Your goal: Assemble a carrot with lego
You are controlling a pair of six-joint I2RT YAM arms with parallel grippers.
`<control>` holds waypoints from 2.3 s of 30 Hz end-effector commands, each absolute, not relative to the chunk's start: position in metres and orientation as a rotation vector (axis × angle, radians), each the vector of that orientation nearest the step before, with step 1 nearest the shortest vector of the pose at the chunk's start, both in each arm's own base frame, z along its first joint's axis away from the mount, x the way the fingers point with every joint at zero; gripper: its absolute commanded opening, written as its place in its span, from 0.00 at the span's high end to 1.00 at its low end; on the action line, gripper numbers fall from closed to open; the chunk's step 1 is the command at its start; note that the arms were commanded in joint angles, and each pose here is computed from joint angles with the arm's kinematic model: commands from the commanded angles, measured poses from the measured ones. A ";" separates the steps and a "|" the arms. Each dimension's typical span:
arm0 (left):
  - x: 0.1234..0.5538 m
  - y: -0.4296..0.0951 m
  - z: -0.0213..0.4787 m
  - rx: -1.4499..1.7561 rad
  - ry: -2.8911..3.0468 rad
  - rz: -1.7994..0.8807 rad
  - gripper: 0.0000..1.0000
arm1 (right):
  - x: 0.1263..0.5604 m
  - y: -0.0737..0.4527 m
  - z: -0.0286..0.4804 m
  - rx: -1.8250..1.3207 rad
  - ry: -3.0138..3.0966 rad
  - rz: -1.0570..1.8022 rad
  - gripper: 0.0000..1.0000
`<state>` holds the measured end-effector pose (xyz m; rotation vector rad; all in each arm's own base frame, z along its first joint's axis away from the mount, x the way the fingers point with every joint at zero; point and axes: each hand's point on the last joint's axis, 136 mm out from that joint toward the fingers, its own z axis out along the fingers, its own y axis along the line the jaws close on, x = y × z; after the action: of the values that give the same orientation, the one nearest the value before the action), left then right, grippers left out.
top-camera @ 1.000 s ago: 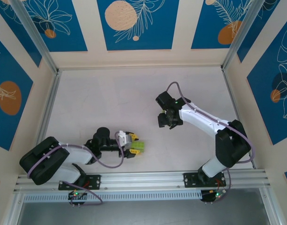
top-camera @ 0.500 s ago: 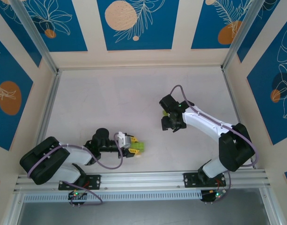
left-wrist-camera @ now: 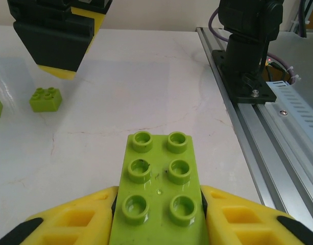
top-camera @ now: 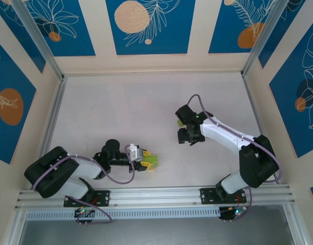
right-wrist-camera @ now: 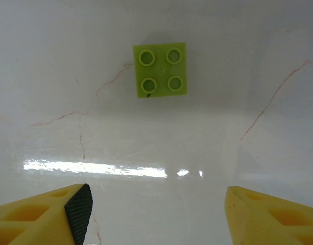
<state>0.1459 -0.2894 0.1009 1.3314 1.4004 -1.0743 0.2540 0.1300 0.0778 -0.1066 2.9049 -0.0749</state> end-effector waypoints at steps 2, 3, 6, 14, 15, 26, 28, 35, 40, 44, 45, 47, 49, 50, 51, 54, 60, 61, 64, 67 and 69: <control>0.146 -0.291 0.108 1.352 1.341 -1.080 0.67 | 0.257 0.130 0.065 -0.099 2.919 -0.039 0.29; 0.145 -0.291 0.108 1.354 1.340 -1.080 0.69 | 0.260 0.129 0.061 -0.100 2.921 -0.035 0.29; 0.146 -0.292 0.108 1.356 1.340 -1.079 0.70 | 0.270 0.128 0.058 -0.134 2.916 -0.013 0.28; 0.146 -0.292 0.108 1.360 1.342 -1.081 0.71 | 0.294 0.134 0.037 -0.170 2.952 0.051 0.27; 0.146 -0.292 0.108 1.359 1.343 -1.081 0.71 | 0.296 0.135 0.034 -0.175 2.955 0.046 0.28; 0.148 -0.294 0.106 1.366 1.355 -1.082 0.72 | 0.317 0.142 0.032 -0.197 2.934 0.078 0.30; 0.149 -0.294 0.106 1.366 1.354 -1.080 0.72 | 0.320 0.141 0.032 -0.196 2.932 0.083 0.31; 0.149 -0.295 0.105 1.367 1.361 -1.081 0.73 | 0.323 0.140 0.030 -0.192 2.943 0.089 0.38; 0.150 -0.295 0.104 1.368 1.365 -1.079 0.73 | 0.322 0.142 0.027 -0.193 2.953 0.102 0.45; 0.150 -0.295 0.104 1.370 1.366 -1.079 0.73 | 0.321 0.140 0.025 -0.186 2.958 0.089 0.49; 0.150 -0.295 0.104 1.370 1.369 -1.080 0.73 | 0.320 0.139 0.024 -0.186 2.959 0.087 0.50; 0.150 -0.296 0.103 1.372 1.371 -1.079 0.73 | 0.320 0.139 0.025 -0.185 2.959 0.086 0.52; 0.150 -0.296 0.102 1.373 1.373 -1.081 0.73 | 0.319 0.138 0.026 -0.181 2.957 0.086 0.53; 0.150 -0.296 0.102 1.373 1.375 -1.081 0.74 | 0.319 0.138 0.027 -0.181 2.956 0.086 0.54; 0.150 -0.296 0.102 1.372 1.373 -1.080 0.74 | 0.319 0.138 0.027 -0.180 2.955 0.085 0.53; 0.150 -0.296 0.103 1.372 1.373 -1.080 0.74 | 0.317 0.136 0.029 -0.179 2.957 0.084 0.52; 0.151 -0.296 0.103 1.370 1.376 -1.078 0.74 | 0.315 0.133 0.029 -0.165 2.962 0.093 0.56; 0.151 -0.296 0.103 1.372 1.375 -1.079 0.74 | 0.315 0.132 0.028 -0.164 2.963 0.092 0.57; 0.151 -0.296 0.102 1.371 1.376 -1.077 0.74 | 0.315 0.132 0.029 -0.161 2.960 0.098 0.58; 0.151 -0.296 0.102 1.372 1.379 -1.077 0.74 | 0.315 0.132 0.030 -0.160 2.959 0.101 0.60; 0.152 -0.296 0.102 1.372 1.379 -1.075 0.74 | 0.314 0.132 0.030 -0.158 2.961 0.104 0.62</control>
<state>0.1511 -0.2940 0.1010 1.3480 1.4036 -1.0715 0.3209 0.1311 0.0252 -0.1631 2.9531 0.0598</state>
